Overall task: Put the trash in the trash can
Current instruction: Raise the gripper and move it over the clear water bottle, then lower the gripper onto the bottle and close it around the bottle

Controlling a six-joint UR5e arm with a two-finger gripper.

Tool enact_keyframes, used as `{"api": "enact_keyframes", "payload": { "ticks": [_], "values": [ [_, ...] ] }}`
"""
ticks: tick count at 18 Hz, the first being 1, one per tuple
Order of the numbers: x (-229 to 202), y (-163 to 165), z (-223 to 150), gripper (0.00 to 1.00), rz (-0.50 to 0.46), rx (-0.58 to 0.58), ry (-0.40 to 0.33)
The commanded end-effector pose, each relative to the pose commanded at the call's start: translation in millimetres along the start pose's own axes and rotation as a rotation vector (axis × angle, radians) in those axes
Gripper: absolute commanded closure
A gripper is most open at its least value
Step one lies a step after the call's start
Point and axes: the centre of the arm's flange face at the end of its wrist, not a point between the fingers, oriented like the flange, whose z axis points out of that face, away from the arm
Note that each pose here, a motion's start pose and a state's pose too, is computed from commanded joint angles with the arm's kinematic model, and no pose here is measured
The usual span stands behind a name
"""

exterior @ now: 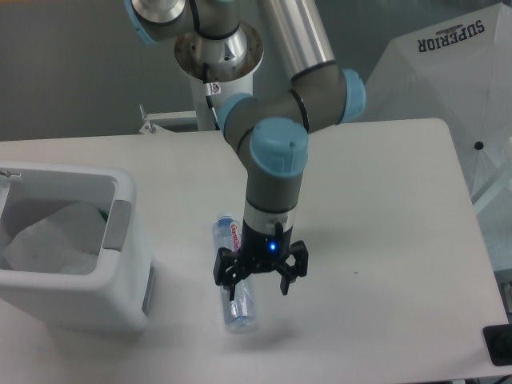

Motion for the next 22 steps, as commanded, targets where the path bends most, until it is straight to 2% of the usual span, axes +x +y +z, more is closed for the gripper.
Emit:
{"api": "enact_keyframes", "payload": {
  "ticks": [5,9,11,22],
  "values": [
    [-3,-4,13,0.00,0.005,0.002,-0.012],
    [16,6,41,0.00,0.085,-0.060,-0.092],
    [26,9,48,0.00,0.113,-0.072,-0.091],
    [25,17,77,0.00,0.137,-0.116,-0.081]
  ]
}}
